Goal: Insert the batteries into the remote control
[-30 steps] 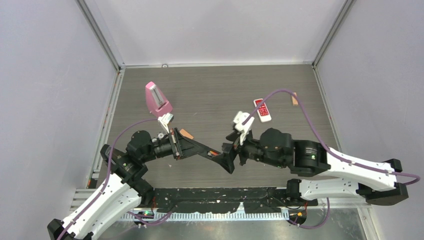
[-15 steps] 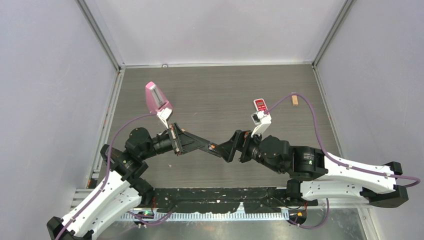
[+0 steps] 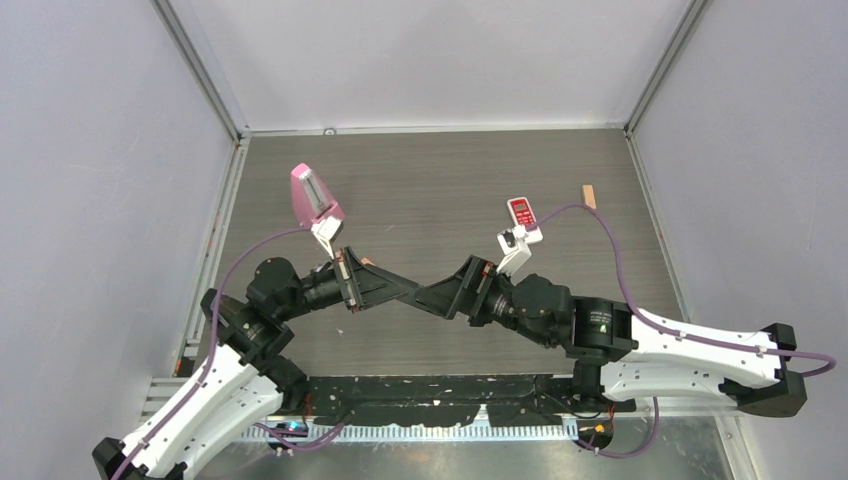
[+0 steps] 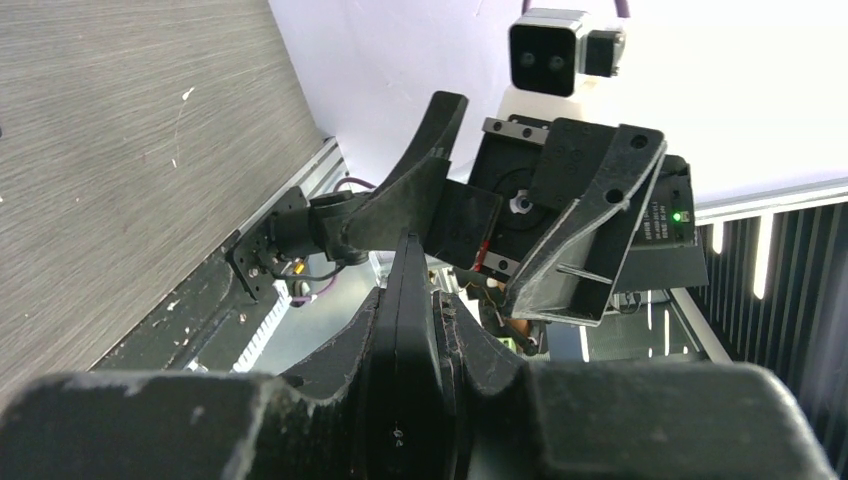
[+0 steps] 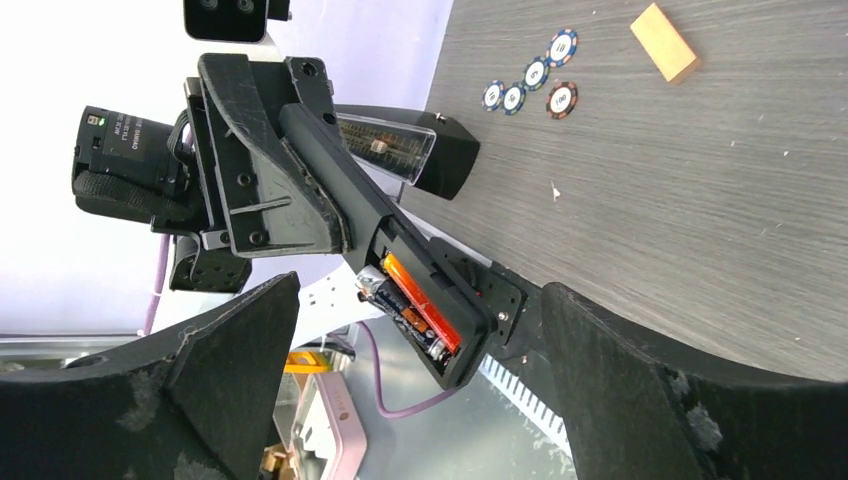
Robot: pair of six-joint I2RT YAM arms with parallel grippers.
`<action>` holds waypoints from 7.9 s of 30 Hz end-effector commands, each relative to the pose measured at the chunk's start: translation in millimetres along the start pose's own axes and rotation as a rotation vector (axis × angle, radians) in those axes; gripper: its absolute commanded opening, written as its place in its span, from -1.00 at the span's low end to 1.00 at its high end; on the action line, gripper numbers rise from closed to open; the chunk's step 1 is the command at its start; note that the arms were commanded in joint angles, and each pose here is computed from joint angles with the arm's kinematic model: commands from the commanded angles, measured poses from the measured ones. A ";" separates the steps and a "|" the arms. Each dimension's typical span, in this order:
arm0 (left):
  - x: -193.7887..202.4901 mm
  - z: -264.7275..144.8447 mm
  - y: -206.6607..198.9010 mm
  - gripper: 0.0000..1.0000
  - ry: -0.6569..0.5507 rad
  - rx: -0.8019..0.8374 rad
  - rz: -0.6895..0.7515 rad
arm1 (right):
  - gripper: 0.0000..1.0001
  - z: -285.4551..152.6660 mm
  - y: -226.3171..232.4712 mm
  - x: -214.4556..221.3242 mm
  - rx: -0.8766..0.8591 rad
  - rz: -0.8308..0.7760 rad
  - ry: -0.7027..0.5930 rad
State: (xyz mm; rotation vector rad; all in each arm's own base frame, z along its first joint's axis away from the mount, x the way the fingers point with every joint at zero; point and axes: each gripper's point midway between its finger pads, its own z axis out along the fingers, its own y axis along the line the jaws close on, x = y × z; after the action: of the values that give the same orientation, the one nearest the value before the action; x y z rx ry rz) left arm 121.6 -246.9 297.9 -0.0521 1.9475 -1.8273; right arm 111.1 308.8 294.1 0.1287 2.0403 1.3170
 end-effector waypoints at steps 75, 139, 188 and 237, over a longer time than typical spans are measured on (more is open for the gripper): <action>9.5 -28.4 31.8 -1.00 -0.084 -0.095 0.068 | 0.79 -54.4 -56.4 -54.4 0.130 -0.334 -0.139; -23.6 -42.7 128.5 -1.00 -0.124 -0.412 0.085 | -0.33 102.4 -304.6 18.4 0.403 -1.036 1.089; -23.3 -44.5 100.3 -1.00 -0.076 -0.308 0.361 | -0.38 90.5 -65.4 59.8 0.150 -1.300 0.589; -3.5 -40.5 81.7 -1.00 0.005 -0.167 0.350 | -0.35 108.2 -55.9 75.3 0.110 -1.266 0.618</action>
State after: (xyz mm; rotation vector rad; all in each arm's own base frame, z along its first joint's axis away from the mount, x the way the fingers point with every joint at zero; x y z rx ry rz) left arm 142.2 -189.5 195.6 0.1284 2.0601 -1.3385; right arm 132.3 370.3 162.3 -1.4797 2.0221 0.3212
